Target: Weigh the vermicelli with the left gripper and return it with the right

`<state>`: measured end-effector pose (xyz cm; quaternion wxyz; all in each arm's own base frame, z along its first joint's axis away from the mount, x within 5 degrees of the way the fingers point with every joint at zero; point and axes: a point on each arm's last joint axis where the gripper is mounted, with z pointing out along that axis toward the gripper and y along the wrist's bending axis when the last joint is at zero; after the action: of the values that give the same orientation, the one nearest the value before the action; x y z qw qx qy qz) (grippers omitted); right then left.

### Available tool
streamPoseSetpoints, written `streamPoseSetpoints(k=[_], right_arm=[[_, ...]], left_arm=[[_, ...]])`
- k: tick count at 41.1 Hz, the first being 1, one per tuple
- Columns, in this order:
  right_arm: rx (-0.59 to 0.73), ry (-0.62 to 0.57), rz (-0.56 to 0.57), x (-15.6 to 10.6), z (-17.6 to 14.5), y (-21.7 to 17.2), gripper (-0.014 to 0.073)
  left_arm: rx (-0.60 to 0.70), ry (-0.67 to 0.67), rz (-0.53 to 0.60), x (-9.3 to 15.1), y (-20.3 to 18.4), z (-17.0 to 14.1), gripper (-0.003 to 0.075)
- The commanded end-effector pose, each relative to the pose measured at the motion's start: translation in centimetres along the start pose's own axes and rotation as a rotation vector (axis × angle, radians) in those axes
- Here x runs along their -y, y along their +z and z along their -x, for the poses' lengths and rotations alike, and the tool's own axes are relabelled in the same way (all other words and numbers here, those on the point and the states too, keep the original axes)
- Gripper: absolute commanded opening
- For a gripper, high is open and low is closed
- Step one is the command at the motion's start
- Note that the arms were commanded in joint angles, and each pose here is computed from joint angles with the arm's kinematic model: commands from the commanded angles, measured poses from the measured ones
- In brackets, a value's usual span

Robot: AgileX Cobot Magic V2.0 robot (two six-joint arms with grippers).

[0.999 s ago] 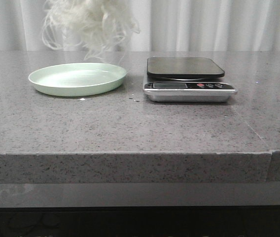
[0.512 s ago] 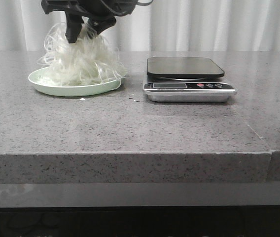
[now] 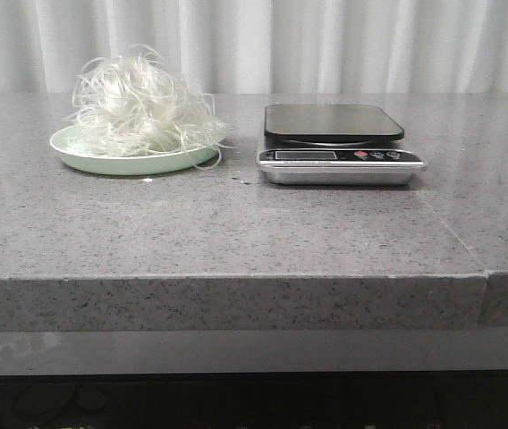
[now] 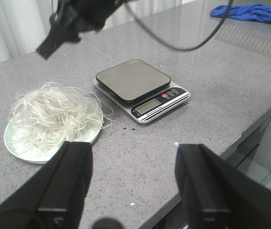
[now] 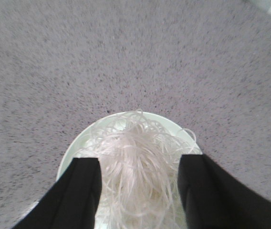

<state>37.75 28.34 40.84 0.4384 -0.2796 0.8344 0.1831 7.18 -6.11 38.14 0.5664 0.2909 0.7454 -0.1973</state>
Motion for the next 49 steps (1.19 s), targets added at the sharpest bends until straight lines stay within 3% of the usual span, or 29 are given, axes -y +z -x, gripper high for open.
streamPoseSetpoints(k=[1,10,22,34,49], right_arm=[[0.158,-0.017,-0.002,-0.3,3.0,-7.0,0.0472],[0.205,-0.013,-0.008,-0.6,1.5,-11.5,0.0472],[0.3,0.016,-0.045,0.0,-6.5,-16.9,0.0472],[0.285,0.001,-0.058,-0.4,-15.0,-22.9,0.0472],[0.173,-0.051,-0.093,-0.7,-21.2,-28.8,0.0472]], left_arm=[[0.095,-0.011,-0.009,0.1,-0.4,1.3,0.0449],[0.095,-0.011,-0.009,0.1,-0.4,1.3,0.0449],[0.085,-0.011,-0.009,0.1,-0.2,1.1,0.0449],[0.08,-0.011,-0.009,0.1,-0.1,1.0,0.0449],[0.078,-0.011,-0.01,0.1,-0.1,0.9,0.0449]])
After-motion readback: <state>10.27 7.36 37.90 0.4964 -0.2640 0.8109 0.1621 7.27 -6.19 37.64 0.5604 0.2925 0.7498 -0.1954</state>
